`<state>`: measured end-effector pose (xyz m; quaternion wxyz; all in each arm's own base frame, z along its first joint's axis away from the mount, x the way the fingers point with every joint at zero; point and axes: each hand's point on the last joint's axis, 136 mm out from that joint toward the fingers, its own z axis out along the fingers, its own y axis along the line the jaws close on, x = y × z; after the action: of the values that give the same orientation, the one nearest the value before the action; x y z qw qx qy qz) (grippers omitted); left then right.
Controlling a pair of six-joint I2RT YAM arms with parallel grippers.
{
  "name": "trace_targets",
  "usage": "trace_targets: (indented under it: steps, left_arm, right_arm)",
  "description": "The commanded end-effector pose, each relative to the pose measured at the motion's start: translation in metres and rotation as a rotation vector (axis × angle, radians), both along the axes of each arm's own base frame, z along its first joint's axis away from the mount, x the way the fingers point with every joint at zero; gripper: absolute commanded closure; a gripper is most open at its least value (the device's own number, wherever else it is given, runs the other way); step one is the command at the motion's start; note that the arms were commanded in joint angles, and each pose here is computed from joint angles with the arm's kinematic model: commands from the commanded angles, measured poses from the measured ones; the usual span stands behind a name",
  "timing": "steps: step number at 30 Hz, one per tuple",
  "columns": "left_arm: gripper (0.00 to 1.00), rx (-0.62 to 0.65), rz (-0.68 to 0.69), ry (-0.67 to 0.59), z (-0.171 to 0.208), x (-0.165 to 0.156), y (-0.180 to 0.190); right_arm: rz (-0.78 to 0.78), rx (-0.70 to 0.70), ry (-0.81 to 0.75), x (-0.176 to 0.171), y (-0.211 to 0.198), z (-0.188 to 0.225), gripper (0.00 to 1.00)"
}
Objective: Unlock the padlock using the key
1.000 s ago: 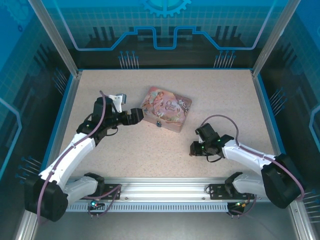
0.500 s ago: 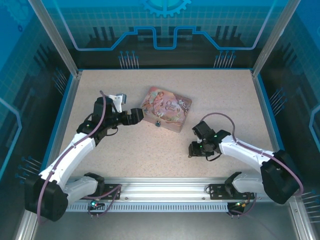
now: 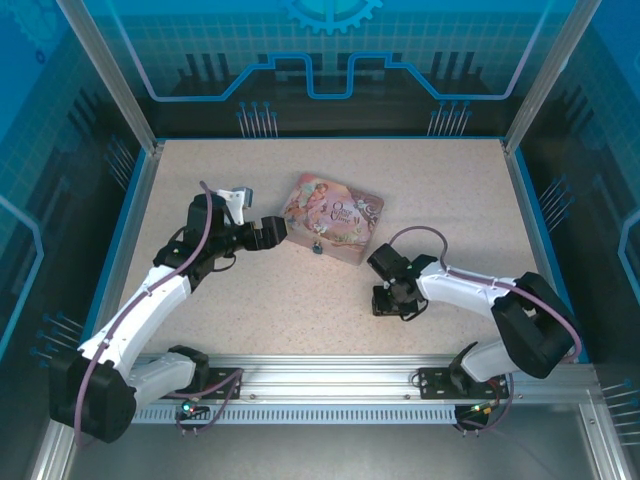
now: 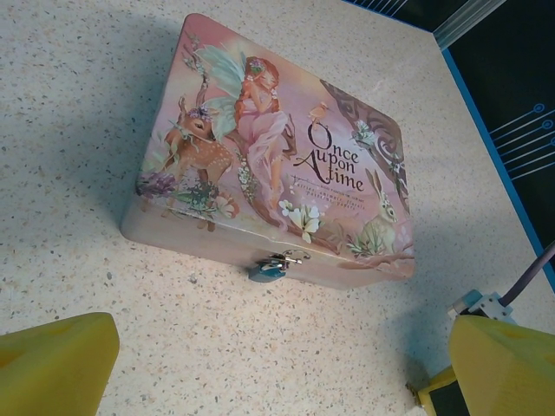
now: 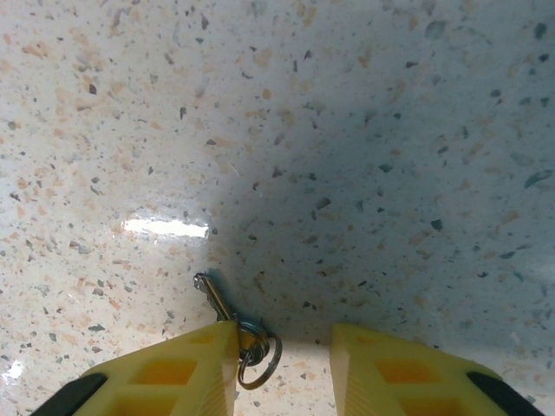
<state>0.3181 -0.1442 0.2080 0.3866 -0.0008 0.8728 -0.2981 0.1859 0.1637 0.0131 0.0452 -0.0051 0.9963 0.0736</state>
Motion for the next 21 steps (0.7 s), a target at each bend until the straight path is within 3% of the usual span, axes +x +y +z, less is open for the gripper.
trace_targets:
  steps: [1, 7, 15, 21]
  left_arm:
    - [0.01, 0.027, -0.010, -0.020, 0.002, -0.001, 0.000]
    - [0.01, 0.030, -0.008, -0.023, 0.003, 0.000, 0.001]
    - [0.01, 0.047, -0.005, -0.020, 0.003, -0.001, 0.003]
    - [0.01, 0.042, -0.006, -0.022, 0.005, -0.001, 0.002]
  right_arm:
    - [0.012, 0.016, -0.029, 0.009, 0.012, 0.000, 0.70]
    - [0.031, 0.031, -0.027, 0.011, 0.018, -0.006, 0.80]
    - [0.039, 0.076, -0.029, 0.013, 0.026, -0.004, 1.00]
    - [0.041, 0.194, -0.089, 0.024, 0.035, 0.007, 1.00]
